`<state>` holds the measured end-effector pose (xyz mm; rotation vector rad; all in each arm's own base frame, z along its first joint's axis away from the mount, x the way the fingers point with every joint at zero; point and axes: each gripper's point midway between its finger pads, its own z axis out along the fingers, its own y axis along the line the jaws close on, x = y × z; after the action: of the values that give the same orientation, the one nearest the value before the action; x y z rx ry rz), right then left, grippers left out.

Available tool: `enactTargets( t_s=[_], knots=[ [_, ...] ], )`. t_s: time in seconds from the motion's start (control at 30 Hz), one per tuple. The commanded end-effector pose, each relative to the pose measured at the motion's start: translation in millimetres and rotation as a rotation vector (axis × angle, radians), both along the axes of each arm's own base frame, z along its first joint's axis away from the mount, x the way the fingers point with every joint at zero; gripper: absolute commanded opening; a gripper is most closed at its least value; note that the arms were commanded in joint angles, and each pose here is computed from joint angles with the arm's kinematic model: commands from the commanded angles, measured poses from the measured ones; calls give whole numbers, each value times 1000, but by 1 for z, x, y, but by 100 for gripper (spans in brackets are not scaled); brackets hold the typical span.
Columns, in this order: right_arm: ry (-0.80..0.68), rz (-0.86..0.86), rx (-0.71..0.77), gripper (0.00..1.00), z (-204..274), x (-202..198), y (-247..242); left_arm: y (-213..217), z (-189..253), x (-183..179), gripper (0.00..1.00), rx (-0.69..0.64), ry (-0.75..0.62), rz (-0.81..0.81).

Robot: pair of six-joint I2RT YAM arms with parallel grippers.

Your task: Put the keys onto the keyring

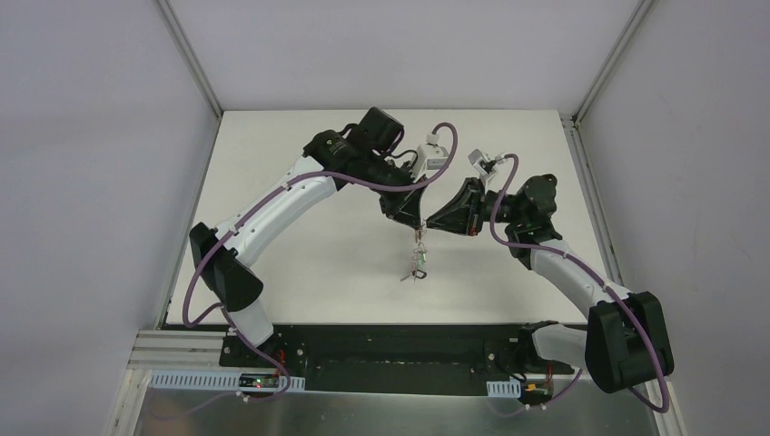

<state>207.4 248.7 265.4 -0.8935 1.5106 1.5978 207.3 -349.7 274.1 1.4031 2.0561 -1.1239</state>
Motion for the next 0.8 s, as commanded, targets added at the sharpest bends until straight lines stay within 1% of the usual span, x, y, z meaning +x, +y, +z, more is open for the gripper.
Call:
enactTargets(
  t_s=[0.0,0.13,0.27,0.37,0.47,0.6,0.77],
  knots=[
    [-90,39,8,17,17,-7,-1,-3,11,-13,0,-14,-2,-48],
    [-98,54,8,27,18,-10,-1,-3,7,-17,0,-3,14,-62],
    [-105,74,6,35,19,-14,-1,-4,6,-20,0,-4,28,-74],
    [-105,93,5,38,19,-18,0,-6,4,-21,0,0,37,-79],
    [-107,108,4,38,19,-21,2,-7,4,-21,0,3,43,-84],
    [-100,119,-9,35,14,-22,5,-8,5,-20,0,-2,47,-83],
    [-92,127,-17,26,11,-23,7,-10,6,-21,0,-6,53,-87]
  ],
)
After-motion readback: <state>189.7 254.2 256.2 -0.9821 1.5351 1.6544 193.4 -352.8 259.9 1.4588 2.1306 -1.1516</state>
